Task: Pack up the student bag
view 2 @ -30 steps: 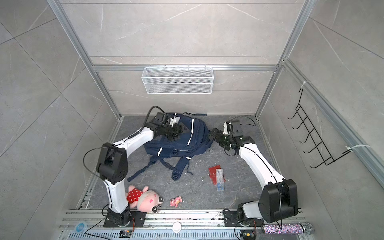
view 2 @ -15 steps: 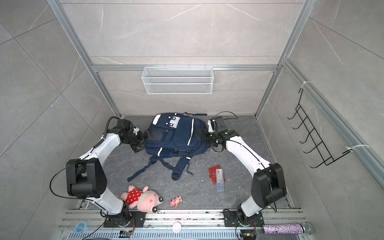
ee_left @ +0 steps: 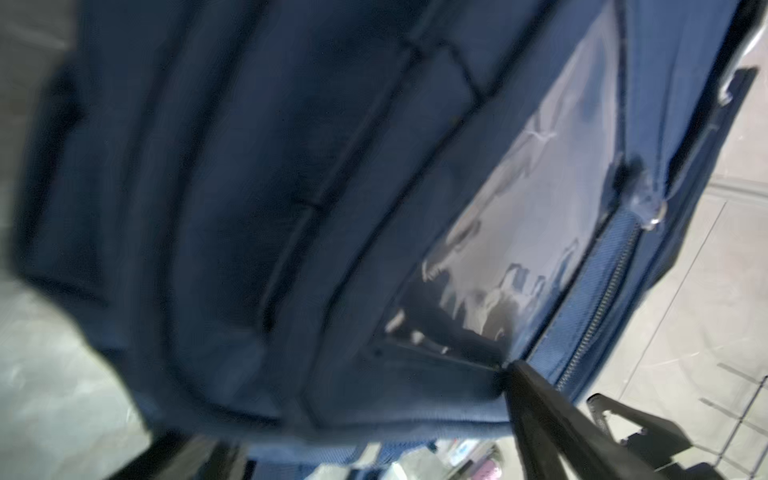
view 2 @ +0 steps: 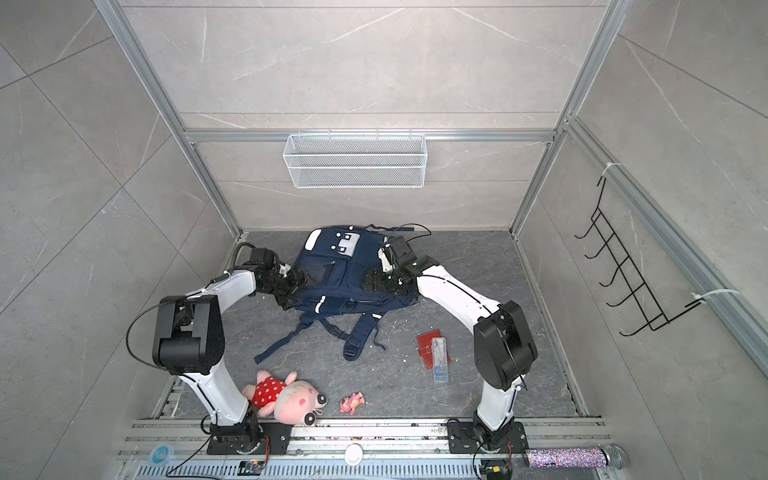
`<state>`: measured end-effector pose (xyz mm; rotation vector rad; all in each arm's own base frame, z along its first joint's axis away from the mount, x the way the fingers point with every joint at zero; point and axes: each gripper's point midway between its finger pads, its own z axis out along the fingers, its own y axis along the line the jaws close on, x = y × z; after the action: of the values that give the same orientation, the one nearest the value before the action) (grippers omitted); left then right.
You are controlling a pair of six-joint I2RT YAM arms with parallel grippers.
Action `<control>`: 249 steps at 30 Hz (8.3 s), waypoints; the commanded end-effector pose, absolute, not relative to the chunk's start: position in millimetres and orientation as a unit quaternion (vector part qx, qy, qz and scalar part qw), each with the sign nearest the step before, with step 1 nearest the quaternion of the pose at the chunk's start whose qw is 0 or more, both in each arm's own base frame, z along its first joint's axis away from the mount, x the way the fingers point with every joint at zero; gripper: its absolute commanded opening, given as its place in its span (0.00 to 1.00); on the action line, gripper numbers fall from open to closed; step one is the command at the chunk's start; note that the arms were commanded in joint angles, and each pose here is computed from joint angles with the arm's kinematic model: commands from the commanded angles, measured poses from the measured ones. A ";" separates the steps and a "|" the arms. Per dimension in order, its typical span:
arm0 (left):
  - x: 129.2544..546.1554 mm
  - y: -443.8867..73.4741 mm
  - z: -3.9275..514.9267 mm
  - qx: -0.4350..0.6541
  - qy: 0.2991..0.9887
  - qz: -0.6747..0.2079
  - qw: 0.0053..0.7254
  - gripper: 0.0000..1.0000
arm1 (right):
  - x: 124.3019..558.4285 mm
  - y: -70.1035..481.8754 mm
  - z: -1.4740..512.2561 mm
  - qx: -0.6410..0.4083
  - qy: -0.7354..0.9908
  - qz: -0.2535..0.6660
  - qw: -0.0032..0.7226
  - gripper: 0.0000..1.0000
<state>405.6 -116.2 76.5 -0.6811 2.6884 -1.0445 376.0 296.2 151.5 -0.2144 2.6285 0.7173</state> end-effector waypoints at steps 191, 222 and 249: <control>424.2 -167.7 163.1 -0.097 0.892 -0.422 0.131 0.00 | 398.0 133.1 129.5 -0.121 0.961 0.085 0.233 0.00; 396.2 -235.5 178.7 -0.130 0.895 -0.409 0.121 1.00 | 348.9 236.7 127.9 -0.172 0.943 0.149 0.243 0.32; 403.5 -271.6 134.7 -0.183 0.867 -0.461 0.056 0.84 | 384.8 252.8 96.0 -0.250 0.919 0.204 0.228 0.42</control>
<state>398.5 -268.7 126.6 -0.5840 2.6717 -1.3380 374.6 241.8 85.5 -0.6518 2.5814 0.5168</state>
